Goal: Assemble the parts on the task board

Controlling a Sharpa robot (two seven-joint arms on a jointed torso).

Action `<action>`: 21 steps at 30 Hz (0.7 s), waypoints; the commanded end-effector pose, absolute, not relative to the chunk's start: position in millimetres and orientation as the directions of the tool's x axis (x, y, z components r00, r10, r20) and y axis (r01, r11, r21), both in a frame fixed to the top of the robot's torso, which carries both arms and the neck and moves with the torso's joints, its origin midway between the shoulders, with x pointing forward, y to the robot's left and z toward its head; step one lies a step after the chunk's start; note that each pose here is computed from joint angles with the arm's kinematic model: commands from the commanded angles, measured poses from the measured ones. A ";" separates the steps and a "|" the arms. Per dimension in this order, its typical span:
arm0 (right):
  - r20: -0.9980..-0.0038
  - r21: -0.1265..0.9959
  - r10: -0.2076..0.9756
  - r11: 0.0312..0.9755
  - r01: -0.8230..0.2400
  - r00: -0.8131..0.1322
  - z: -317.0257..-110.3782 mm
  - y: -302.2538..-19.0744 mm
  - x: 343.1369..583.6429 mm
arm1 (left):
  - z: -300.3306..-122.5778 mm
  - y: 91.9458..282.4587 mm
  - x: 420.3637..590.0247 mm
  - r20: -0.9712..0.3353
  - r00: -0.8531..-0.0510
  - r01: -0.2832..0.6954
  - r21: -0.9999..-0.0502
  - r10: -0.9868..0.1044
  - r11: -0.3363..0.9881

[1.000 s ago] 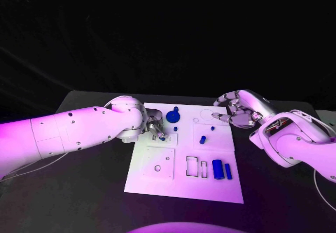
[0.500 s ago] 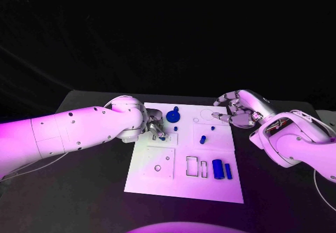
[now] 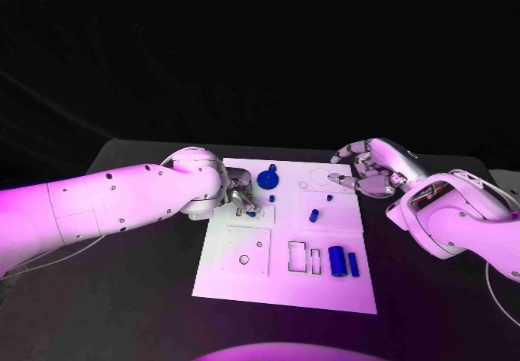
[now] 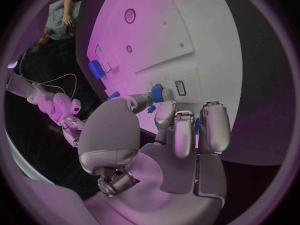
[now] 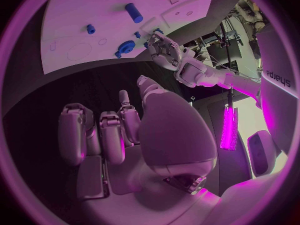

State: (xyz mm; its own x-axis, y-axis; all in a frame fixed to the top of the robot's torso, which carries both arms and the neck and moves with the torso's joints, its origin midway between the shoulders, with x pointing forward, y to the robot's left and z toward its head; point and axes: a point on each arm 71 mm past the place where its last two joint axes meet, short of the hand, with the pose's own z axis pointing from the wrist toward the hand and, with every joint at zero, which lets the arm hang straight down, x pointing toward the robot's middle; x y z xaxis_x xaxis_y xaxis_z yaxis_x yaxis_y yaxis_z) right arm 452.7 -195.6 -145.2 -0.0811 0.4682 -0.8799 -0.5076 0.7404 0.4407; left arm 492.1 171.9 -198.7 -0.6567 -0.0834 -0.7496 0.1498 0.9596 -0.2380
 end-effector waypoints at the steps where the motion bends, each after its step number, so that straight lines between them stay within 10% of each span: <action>1: -0.880 0.437 0.468 0.737 -0.516 -0.076 -145.0 -195.1 452.2 | -203.3 172.4 489.9 -0.733 -0.677 0.157 -0.224 -0.061 0.962; 21: -0.874 0.444 0.481 0.733 -0.515 -0.068 -145.0 -195.8 452.3 | -203.2 173.4 490.9 -0.736 -0.674 0.153 -0.226 -0.066 0.962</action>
State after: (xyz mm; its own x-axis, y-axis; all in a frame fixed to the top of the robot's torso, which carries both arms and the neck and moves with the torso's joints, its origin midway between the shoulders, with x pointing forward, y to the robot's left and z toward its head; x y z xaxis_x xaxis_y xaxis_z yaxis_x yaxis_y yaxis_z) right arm 452.8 -196.3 -145.2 -0.0718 0.4783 -0.8753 -0.5070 0.7382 0.4450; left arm 492.7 173.3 -199.6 -0.6573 -0.0847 -0.7489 0.1465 0.9604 -0.2372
